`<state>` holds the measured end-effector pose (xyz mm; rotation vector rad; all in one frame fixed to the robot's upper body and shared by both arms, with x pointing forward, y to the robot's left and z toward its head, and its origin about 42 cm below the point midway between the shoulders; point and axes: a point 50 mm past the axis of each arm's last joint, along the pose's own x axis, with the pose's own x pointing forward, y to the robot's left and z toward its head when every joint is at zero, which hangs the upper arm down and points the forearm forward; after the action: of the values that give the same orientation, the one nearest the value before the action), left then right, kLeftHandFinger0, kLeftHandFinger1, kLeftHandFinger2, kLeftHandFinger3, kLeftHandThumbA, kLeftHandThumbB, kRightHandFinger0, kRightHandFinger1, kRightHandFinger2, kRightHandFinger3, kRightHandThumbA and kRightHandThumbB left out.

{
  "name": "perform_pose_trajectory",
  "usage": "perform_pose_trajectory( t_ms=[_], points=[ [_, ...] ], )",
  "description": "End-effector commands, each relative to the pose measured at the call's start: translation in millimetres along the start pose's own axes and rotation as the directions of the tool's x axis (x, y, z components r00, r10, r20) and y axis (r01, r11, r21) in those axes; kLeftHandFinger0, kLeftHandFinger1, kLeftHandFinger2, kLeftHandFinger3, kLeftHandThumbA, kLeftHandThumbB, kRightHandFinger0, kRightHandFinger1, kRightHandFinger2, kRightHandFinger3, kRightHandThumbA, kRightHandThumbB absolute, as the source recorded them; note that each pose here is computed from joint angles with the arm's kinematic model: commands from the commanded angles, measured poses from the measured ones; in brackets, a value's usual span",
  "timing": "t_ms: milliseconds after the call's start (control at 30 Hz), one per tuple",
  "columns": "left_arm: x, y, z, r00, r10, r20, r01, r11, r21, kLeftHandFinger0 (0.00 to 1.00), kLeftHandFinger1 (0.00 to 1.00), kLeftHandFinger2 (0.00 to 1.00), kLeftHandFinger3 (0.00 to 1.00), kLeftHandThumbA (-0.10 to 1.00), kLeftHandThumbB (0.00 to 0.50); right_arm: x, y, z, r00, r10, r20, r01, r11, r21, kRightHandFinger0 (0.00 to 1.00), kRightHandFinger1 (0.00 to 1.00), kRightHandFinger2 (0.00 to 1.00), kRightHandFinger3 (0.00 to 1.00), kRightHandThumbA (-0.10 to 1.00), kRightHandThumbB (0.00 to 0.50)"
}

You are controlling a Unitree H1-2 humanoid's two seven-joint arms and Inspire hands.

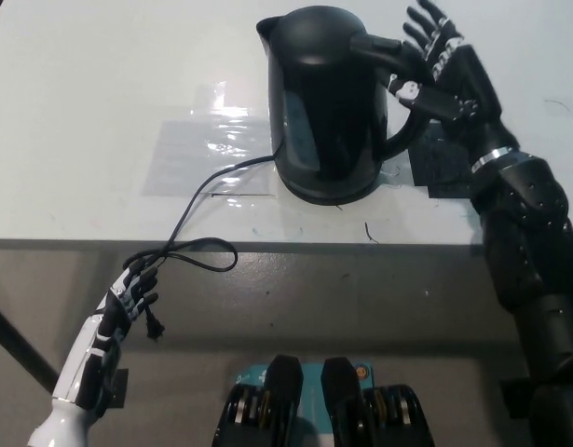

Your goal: A kettle and its base are kept separately on the desk infront of the robot and the robot uses its right hand to lift the kettle by its handle and places it on its base to align it correctly.

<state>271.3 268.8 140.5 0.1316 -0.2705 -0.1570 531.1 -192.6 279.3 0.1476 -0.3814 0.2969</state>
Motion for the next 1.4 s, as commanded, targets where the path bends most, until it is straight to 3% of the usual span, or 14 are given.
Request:
perform_pose_trajectory(
  t_ms=[0, 367, 500, 567, 667, 733, 900, 1167, 1367],
  points=[
    [2.9, 5.7, 9.0, 0.998, 0.000, 0.057, -0.001, 1.000, 0.016, 1.00, 1.00, 1.00, 1.00, 1.00, 0.068, 6.9, -15.0, 35.2, 0.996, 0.035, 0.084, -0.041, 0.996, 0.076, 1.00, 1.00, 1.00, 1.00, 0.77, 0.500],
    [2.3, 5.8, 6.9, 0.998, 0.007, 0.062, -0.008, 1.000, 0.018, 1.00, 1.00, 1.00, 1.00, 1.00, 0.068, -6.6, -39.8, 45.3, 0.997, 0.030, 0.074, -0.040, 0.990, 0.139, 1.00, 1.00, 1.00, 1.00, 0.70, 0.500],
    [2.5, 4.4, 6.4, 0.998, 0.007, 0.060, -0.008, 1.000, 0.019, 1.00, 1.00, 1.00, 1.00, 1.00, 0.069, -16.5, -49.7, 55.5, 0.987, 0.001, 0.160, -0.018, 0.994, 0.107, 1.00, 1.00, 1.00, 1.00, 0.81, 0.500],
    [3.1, 4.5, 6.6, 0.998, 0.006, 0.063, -0.007, 1.000, 0.017, 1.00, 1.00, 1.00, 1.00, 1.00, 0.076, -26.3, -52.6, 73.3, 0.968, -0.044, 0.248, 0.039, 0.999, 0.023, 1.00, 1.00, 1.00, 1.00, 1.00, 0.499],
    [4.6, 5.5, 6.7, 0.998, 0.005, 0.066, -0.007, 1.000, 0.020, 1.00, 1.00, 1.00, 1.00, 1.00, 0.084, -36.4, -51.0, 92.9, 0.947, -0.061, 0.315, 0.075, 0.997, -0.032, 1.00, 1.00, 1.00, 1.00, 1.00, 0.489],
    [4.6, 7.4, 7.2, 0.998, 0.007, 0.061, -0.009, 1.000, 0.025, 1.00, 1.00, 1.00, 1.00, 1.00, 0.092, -68.3, -46.6, 135.1, 0.896, -0.062, 0.441, 0.134, 0.982, -0.136, 1.00, 1.00, 1.00, 1.00, 1.00, 0.500],
    [3.4, 7.1, 7.6, 0.998, 0.006, 0.059, -0.007, 1.000, 0.021, 1.00, 1.00, 1.00, 1.00, 1.00, 0.088, -127.1, -46.4, 160.1, 0.864, 0.004, 0.503, 0.139, 0.959, -0.248, 1.00, 1.00, 1.00, 1.00, 1.00, 0.500],
    [5.7, 8.5, 7.1, 0.998, 0.006, 0.059, -0.007, 1.000, 0.016, 1.00, 1.00, 1.00, 1.00, 1.00, 0.087, -213.8, -45.0, 125.8, 0.911, -0.004, 0.412, 0.159, 0.926, -0.343, 1.00, 1.00, 1.00, 1.00, 1.00, 0.500],
    [7.2, 8.7, 7.4, 0.998, 0.002, 0.060, -0.003, 1.000, 0.018, 1.00, 1.00, 1.00, 1.00, 1.00, 0.101, -260.0, -46.5, 77.9, 0.958, -0.037, 0.284, 0.138, 0.928, -0.346, 1.00, 1.00, 1.00, 1.00, 1.00, 0.477]
  ],
)
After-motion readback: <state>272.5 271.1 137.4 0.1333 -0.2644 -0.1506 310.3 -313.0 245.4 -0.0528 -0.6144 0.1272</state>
